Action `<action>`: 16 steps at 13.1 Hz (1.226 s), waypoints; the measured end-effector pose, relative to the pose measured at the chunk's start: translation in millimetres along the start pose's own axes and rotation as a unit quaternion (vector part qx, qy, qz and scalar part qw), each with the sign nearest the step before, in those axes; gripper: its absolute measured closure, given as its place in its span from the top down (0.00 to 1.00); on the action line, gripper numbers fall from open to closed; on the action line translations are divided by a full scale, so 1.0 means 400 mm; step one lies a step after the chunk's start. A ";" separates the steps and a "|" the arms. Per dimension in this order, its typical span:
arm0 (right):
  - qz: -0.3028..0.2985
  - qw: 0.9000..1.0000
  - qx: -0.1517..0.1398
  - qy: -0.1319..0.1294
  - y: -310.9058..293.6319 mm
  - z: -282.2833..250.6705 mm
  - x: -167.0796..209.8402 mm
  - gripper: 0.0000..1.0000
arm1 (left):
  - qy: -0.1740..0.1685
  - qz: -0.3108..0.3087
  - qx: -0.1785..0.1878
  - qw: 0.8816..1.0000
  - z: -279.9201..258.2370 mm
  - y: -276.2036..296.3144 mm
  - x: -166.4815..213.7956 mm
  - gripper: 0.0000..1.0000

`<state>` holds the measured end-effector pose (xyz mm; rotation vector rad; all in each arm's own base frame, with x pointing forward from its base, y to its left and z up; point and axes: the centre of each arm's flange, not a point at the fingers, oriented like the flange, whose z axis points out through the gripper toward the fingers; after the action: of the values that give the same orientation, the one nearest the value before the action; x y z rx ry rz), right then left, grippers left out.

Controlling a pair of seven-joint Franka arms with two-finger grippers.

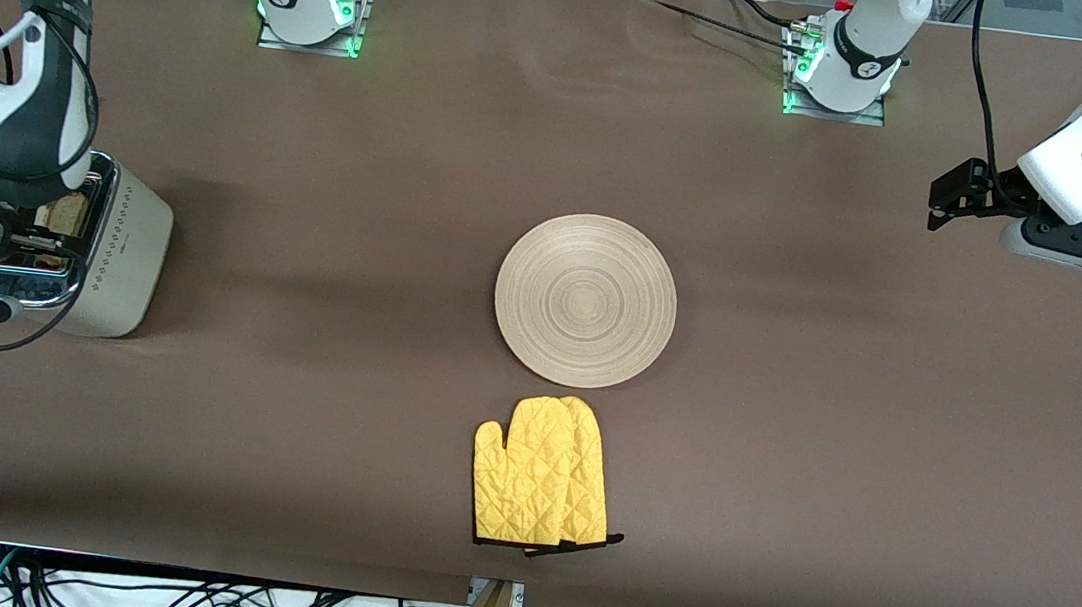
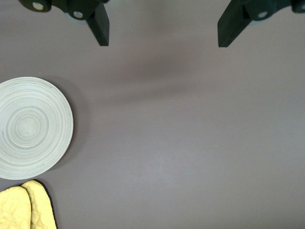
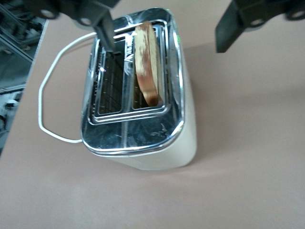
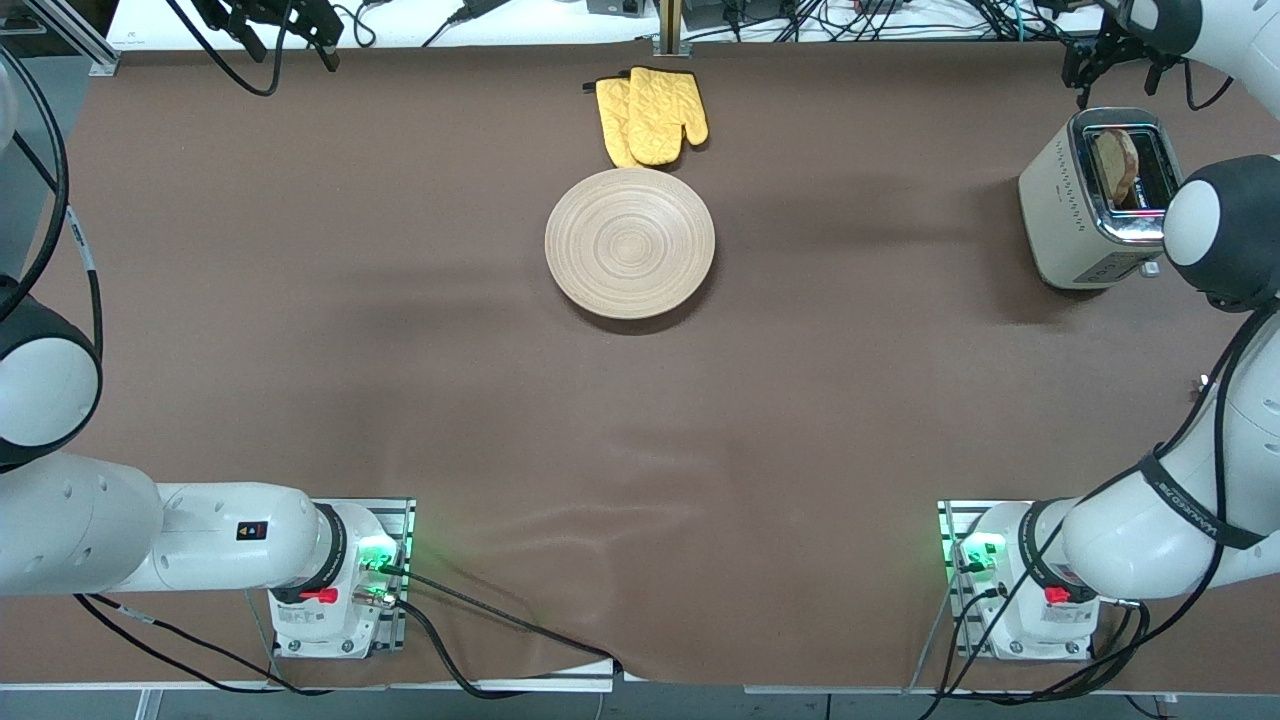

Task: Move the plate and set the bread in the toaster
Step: 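Lower the bread slice into the toaster slot with the right gripper, then open the right gripper and raise it from the toaster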

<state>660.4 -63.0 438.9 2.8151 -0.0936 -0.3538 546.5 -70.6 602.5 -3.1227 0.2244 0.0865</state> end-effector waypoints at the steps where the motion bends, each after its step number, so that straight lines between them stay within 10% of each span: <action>1: -0.003 1.000 0.016 0.014 -0.006 -0.042 -0.010 1.00 | 0.000 0.000 0.000 1.000 0.000 0.000 0.000 1.00; 8: -0.083 0.982 0.166 0.031 -0.186 -0.389 -0.227 1.00 | 0.000 0.000 0.000 1.000 0.000 -0.001 0.000 1.00; 16: -0.076 0.978 0.187 0.045 -0.131 -0.311 -0.293 1.00 | 0.000 0.000 0.000 1.000 0.000 -0.001 0.001 1.00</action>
<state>579.9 34.5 565.3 3.2167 0.0848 -0.2634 546.8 -70.3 602.3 -3.1229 0.2234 0.0868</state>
